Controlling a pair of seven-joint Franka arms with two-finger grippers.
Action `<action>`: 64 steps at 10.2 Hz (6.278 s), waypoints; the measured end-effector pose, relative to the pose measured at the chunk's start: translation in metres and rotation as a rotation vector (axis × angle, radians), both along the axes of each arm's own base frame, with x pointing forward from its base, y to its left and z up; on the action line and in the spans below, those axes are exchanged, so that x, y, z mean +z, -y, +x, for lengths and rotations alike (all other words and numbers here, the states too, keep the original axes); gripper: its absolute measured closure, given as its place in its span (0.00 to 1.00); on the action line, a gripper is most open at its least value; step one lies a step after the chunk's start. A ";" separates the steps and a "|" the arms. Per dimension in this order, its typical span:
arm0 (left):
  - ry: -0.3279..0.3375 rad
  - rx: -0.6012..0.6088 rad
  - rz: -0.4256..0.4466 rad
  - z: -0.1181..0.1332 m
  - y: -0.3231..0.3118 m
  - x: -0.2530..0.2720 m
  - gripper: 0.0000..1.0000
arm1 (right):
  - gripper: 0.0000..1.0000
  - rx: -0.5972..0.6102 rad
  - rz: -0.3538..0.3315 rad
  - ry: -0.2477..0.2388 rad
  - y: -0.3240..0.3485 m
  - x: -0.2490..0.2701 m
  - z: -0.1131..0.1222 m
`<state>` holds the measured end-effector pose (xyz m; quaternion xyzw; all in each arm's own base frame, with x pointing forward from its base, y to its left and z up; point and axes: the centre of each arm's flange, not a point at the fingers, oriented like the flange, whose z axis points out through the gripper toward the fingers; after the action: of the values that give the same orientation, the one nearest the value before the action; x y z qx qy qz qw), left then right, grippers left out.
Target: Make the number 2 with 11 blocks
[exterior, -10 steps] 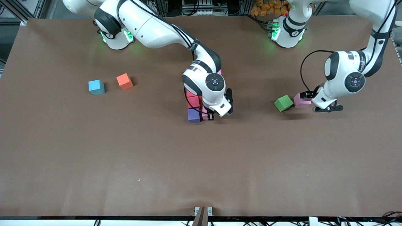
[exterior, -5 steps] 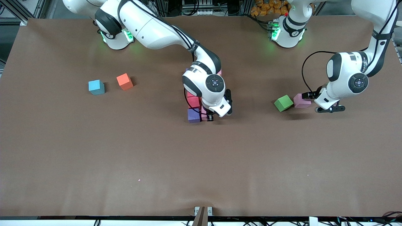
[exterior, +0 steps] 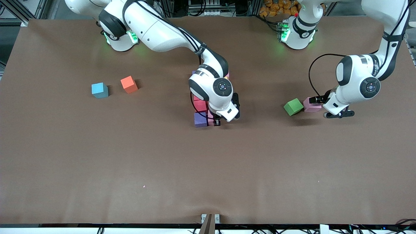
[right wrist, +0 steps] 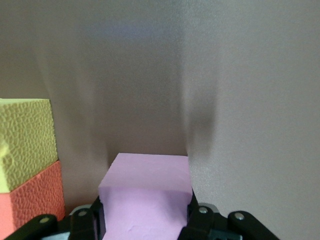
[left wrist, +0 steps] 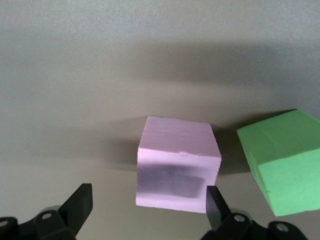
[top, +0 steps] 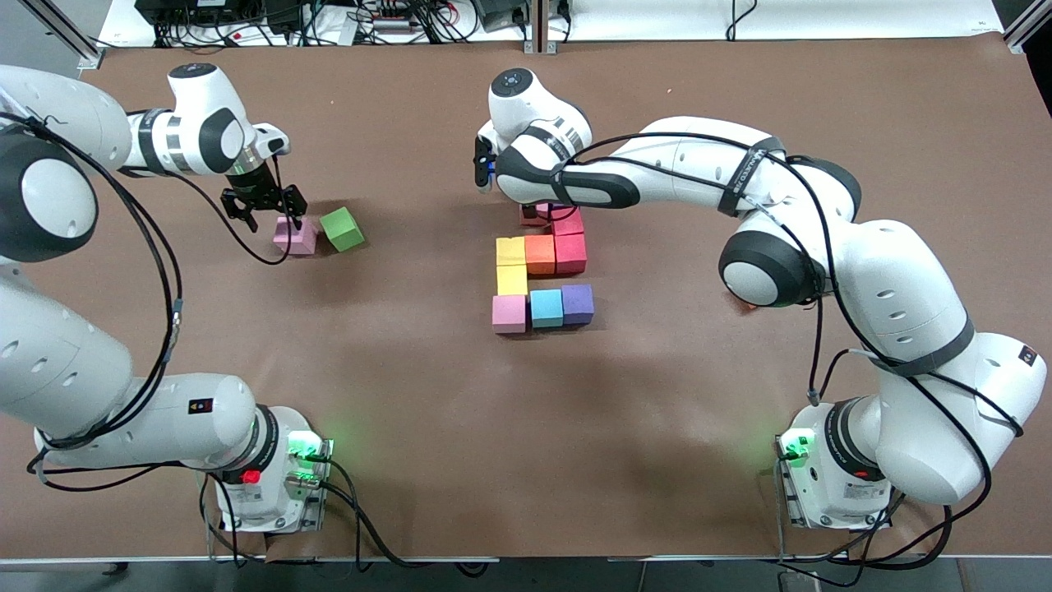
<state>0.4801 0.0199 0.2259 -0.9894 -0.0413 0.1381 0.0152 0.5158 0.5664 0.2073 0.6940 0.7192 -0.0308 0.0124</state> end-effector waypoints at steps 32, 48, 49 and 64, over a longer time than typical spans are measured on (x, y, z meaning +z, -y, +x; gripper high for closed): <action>-0.028 1.536 -0.096 0.085 0.356 0.018 0.37 | 0.00 -0.527 0.045 0.099 0.333 0.125 0.224; -0.052 1.642 -0.098 0.024 0.403 -0.036 0.37 | 0.00 -1.089 -0.174 -0.046 0.474 0.129 0.058; -0.052 1.645 -0.098 0.023 0.403 -0.036 0.37 | 0.00 -1.123 -0.184 -0.053 0.478 0.132 0.045; -0.056 1.623 -0.092 0.013 0.414 -0.038 0.37 | 0.00 -1.433 0.081 0.133 0.559 0.438 0.025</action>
<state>0.4931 -0.3940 0.1882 -0.6471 -0.7396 0.1323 -0.1293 0.5406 0.0069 0.6451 0.9956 0.0853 0.0375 0.0071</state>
